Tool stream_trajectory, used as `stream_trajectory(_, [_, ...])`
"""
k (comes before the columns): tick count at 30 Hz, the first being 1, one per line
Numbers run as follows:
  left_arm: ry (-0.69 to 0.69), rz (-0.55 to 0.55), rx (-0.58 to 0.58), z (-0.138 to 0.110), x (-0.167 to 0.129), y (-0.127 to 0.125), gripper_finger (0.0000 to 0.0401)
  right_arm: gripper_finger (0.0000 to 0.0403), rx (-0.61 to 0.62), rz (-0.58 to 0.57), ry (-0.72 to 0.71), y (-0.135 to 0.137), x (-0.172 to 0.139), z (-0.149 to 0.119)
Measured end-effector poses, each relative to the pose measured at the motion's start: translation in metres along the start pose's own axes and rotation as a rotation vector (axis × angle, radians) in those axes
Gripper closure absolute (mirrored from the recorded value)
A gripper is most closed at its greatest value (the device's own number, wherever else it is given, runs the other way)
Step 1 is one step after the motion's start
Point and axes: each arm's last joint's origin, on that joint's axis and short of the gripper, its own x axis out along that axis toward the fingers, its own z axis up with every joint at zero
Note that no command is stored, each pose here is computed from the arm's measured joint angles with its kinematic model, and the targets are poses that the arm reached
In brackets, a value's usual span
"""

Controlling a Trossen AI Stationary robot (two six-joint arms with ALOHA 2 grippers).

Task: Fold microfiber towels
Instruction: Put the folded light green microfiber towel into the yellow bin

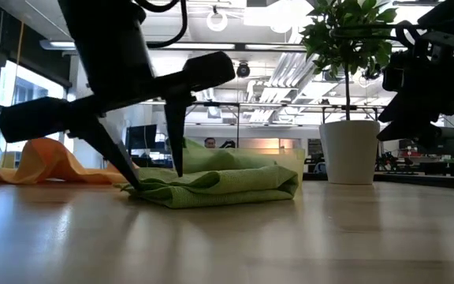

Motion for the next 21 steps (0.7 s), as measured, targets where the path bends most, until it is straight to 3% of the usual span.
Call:
stream_trajectory(6, [-0.025, 0.026, -0.004, 0.002, 0.0, 0.003, 0.0217, 0.0236, -0.001, -0.009, 0.008, -0.001, 0.0, -0.001])
stream_trajectory(14, [-0.043, 0.031, 0.003, -0.001, 0.003, 0.006, 0.0158, 0.0236, -0.001, -0.012, 0.012, -0.001, 0.0, -0.001])
stream_trajectory(21, [-0.078, 0.014, 0.04, 0.0, 0.013, 0.004, 0.0156, 0.0236, -0.001, -0.013, 0.012, -0.001, 0.0, -0.001])
